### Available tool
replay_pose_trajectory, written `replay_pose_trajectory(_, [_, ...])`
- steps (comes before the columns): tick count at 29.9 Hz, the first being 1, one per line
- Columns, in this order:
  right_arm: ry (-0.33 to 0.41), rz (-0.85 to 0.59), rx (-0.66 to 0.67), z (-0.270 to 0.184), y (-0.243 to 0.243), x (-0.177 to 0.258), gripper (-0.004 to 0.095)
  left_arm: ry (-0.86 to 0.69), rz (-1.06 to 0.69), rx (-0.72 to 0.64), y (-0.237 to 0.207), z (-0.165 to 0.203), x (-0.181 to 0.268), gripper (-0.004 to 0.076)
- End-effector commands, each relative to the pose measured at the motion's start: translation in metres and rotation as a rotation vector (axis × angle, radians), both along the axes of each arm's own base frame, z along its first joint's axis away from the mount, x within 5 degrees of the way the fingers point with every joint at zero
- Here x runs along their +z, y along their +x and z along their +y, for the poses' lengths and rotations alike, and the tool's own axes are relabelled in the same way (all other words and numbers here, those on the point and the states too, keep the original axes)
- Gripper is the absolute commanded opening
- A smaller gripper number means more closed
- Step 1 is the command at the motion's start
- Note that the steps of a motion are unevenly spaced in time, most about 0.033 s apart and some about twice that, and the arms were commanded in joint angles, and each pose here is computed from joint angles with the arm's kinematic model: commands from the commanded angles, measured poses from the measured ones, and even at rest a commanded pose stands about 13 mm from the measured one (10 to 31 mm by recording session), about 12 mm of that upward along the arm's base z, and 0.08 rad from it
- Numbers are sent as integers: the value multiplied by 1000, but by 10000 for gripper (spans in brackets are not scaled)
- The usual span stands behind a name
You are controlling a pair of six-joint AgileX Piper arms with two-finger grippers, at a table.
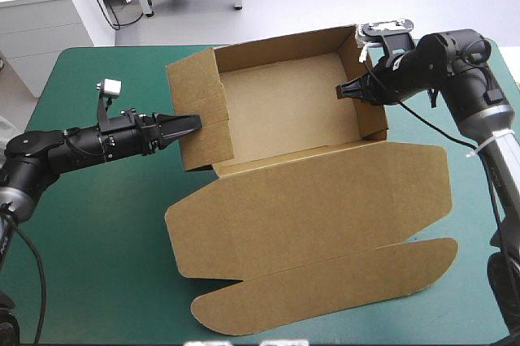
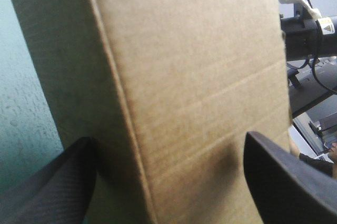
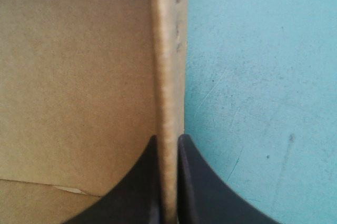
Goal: Fold the box
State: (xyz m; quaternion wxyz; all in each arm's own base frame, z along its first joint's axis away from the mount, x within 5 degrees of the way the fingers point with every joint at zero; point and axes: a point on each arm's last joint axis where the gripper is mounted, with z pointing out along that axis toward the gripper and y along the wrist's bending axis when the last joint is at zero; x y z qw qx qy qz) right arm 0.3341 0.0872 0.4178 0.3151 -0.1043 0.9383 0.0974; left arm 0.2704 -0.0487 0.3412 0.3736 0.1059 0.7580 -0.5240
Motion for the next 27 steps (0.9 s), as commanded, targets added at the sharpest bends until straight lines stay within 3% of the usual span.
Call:
replay_pose_trajectory(1, [52,-126,-10,-2,-9,27,-17,-114,-60,-93,-13,-8,25,546])
replay_pose_trajectory(8, [42,-157,15,17,-13,29,-16,-90,-22,-73,-11,-8,25,546])
replay_pose_trajectory(13, [11,-181,6,34,-18,30,-16,117,41,-31,-6,-22,36,546])
replay_pose_trajectory(20, [-22,-209,-3,50,-24,31,-17,345,122,127,-2,-56,47,546])
replay_pose_trajectory(27, [-23,-206,3,57,-28,31,-16,444,157,315,-1,-71,43,546])
